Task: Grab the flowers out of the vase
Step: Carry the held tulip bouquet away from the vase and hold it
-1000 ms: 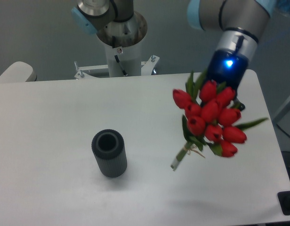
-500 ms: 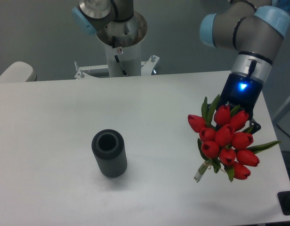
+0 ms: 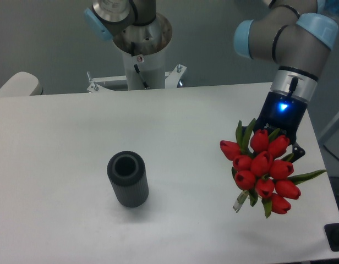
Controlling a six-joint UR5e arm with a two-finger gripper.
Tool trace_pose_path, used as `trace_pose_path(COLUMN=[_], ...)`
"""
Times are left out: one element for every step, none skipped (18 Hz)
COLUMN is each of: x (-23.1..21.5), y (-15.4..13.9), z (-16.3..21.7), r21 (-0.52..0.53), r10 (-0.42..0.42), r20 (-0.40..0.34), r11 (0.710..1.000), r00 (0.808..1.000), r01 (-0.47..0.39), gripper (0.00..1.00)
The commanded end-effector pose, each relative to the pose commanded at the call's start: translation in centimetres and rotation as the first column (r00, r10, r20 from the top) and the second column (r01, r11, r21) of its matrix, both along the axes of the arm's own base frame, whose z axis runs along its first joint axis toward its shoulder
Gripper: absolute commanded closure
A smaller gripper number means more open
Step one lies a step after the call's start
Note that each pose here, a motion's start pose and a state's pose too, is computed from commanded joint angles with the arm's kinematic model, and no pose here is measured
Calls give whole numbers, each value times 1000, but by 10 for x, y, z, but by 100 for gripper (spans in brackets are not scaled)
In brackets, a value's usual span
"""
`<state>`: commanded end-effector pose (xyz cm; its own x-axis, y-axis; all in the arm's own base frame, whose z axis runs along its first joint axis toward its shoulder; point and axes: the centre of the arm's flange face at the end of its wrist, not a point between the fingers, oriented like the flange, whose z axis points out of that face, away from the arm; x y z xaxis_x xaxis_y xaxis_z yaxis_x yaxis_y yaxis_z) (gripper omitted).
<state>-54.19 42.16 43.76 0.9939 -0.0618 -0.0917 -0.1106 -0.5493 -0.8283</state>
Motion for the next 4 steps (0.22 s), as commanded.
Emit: trace_pose_path(x=[0,0,0,0], y=[0,0,0,0], z=[-1,0,1,0], r21=[0,0,-1,-4], r10=[-1,0,1,2], r20=[-1,0,-2,-1], r11=[1000,1000,1000,1000], r00=[1000,1000,1000,1000], r01=[1,0,-1,-2], gripper=[72,72,72,72])
